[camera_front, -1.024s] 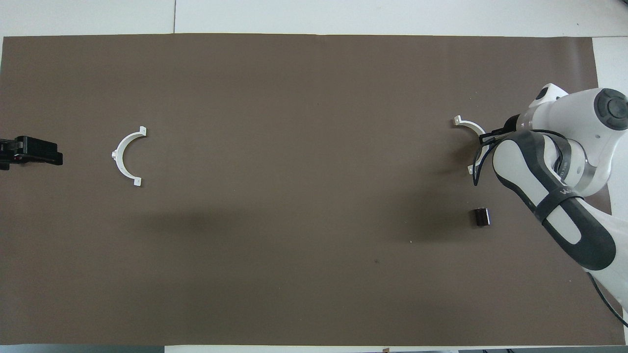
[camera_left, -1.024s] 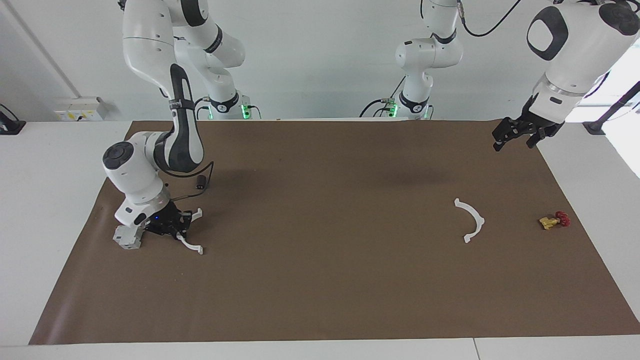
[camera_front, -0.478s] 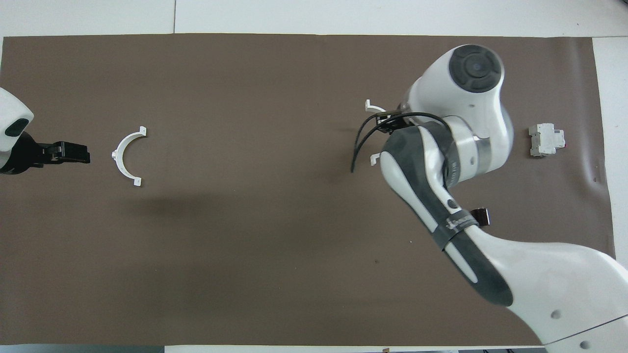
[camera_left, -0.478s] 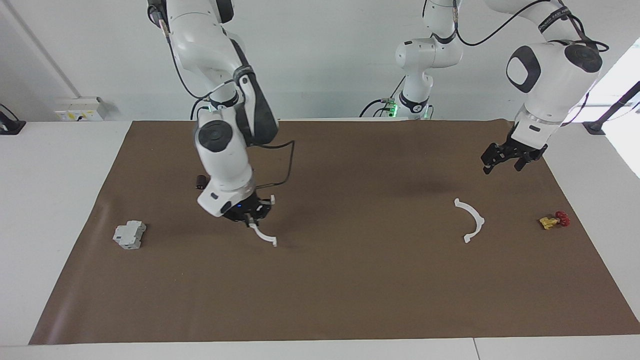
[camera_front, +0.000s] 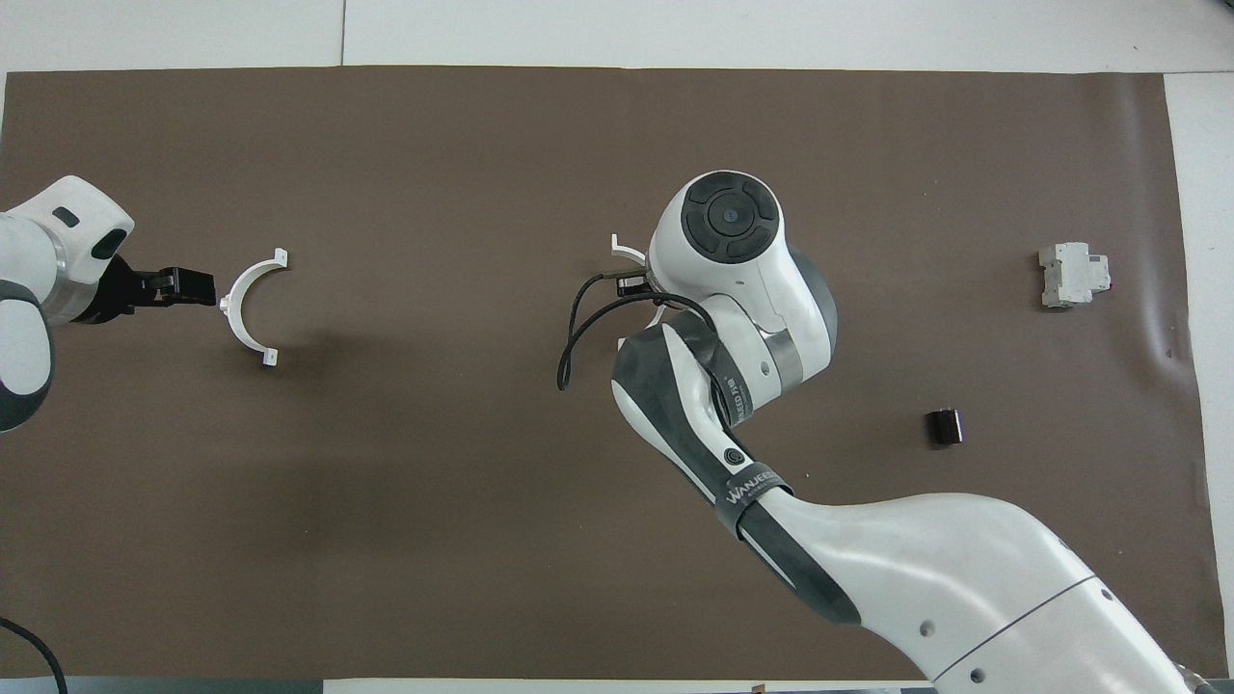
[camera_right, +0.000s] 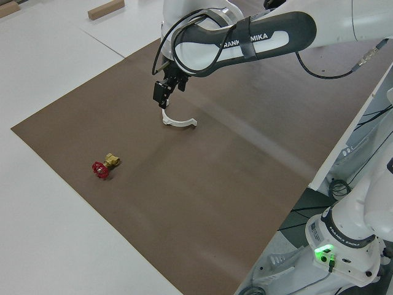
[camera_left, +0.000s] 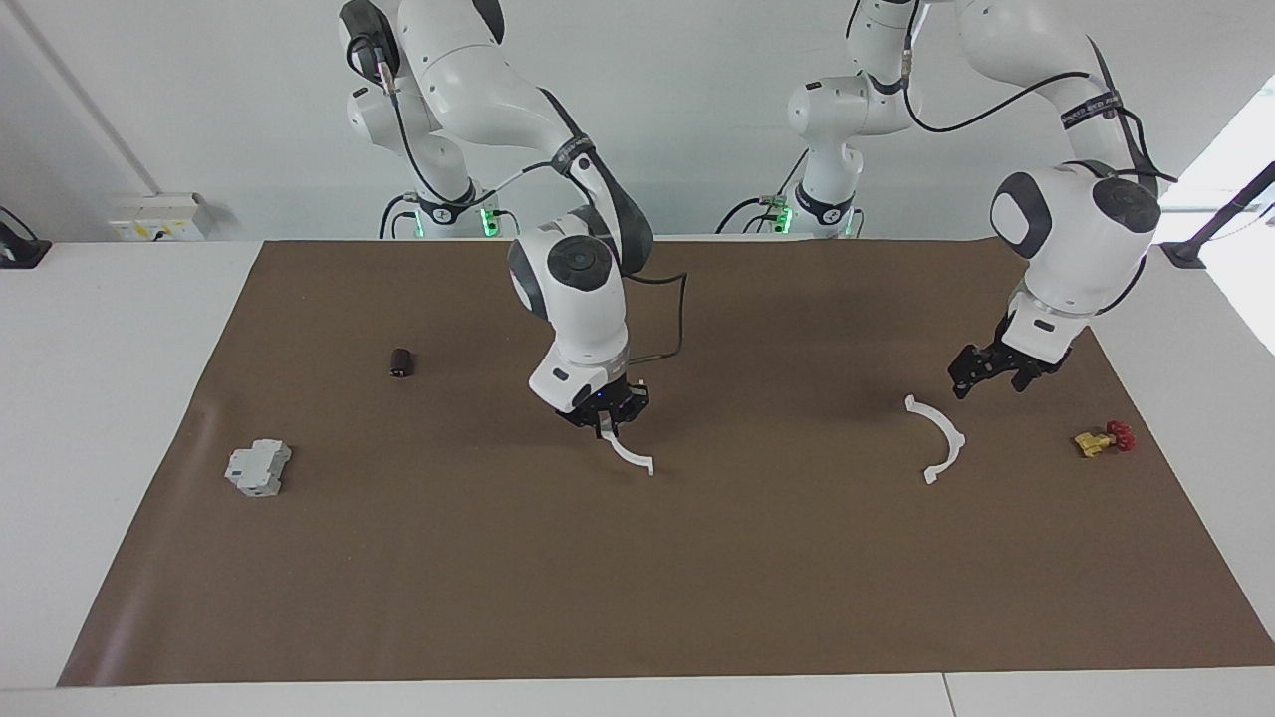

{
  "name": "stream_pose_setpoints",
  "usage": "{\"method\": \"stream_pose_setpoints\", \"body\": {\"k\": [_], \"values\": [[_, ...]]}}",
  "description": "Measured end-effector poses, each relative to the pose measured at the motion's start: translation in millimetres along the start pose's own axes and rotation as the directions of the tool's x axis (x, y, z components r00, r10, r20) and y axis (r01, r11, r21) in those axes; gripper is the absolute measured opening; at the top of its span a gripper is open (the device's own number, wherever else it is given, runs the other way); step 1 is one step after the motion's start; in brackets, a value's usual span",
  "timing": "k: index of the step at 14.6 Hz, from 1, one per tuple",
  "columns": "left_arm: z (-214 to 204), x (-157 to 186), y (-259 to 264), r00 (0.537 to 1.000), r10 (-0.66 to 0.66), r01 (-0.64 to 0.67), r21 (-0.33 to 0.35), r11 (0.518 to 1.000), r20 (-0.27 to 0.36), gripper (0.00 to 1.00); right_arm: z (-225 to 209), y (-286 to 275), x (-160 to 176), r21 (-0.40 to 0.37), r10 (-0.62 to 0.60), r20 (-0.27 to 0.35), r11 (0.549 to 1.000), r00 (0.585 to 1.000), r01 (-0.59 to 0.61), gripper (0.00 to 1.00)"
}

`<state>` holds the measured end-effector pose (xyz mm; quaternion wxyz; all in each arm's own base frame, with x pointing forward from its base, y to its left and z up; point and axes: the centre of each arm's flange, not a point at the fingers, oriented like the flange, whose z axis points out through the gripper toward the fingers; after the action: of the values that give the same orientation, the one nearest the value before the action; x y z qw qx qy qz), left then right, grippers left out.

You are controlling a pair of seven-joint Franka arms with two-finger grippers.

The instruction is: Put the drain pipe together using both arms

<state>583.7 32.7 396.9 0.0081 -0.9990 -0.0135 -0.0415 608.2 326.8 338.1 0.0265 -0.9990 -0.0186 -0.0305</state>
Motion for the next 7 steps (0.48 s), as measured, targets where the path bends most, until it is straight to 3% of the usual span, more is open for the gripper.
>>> {"method": "stream_pose_setpoints", "body": {"k": [7], "values": [[57.0,-2.6,1.0,0.996,0.094,-0.094,0.002,0.996,-0.001,1.0,29.3,-4.6,-11.4,-0.005,0.047,0.006,0.999,0.999,-0.047,0.2]]}}
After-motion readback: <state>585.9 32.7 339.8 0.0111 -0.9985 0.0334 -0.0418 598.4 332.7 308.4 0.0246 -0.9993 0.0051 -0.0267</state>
